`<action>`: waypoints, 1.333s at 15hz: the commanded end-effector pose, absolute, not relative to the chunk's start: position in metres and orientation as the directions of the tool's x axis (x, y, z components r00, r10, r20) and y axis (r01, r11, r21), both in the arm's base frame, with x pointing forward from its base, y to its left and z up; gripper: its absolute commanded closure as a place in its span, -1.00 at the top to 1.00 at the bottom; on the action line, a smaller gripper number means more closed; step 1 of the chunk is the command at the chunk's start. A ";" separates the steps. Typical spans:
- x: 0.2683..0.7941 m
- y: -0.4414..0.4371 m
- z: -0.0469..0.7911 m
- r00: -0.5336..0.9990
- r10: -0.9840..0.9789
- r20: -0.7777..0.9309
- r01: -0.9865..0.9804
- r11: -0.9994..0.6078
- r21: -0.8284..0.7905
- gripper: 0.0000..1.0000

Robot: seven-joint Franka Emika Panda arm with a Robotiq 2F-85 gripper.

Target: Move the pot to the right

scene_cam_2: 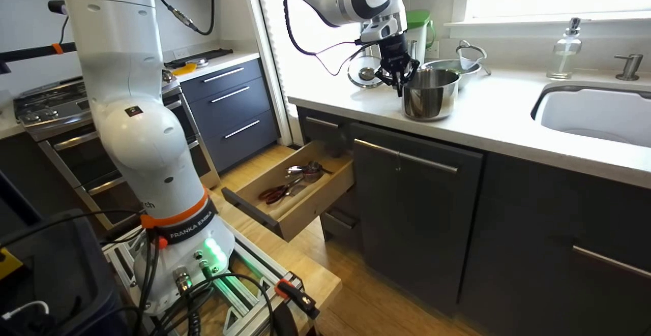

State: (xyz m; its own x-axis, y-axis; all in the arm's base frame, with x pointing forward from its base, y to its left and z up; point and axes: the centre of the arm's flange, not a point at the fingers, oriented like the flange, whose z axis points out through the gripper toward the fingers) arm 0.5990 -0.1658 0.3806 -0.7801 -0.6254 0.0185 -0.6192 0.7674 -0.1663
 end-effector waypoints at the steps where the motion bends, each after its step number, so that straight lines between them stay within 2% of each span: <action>1: 0.598 -0.173 0.384 -0.790 -0.613 0.003 -0.606 0.780 -0.159 -0.98; 7: 0.586 -0.234 0.403 -0.831 -0.553 0.056 -0.552 0.808 -0.205 -0.98; 14: 0.618 -0.274 0.408 -0.821 -0.570 -0.010 -0.555 0.804 -0.214 -0.98; 20: 0.631 -0.292 0.402 -0.797 -0.603 0.012 -0.595 0.783 -0.181 -0.98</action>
State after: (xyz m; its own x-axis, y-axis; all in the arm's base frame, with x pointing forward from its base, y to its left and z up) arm 0.6173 -0.2753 0.3901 -0.8052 -0.5927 0.0181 -0.5846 0.7885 -0.1909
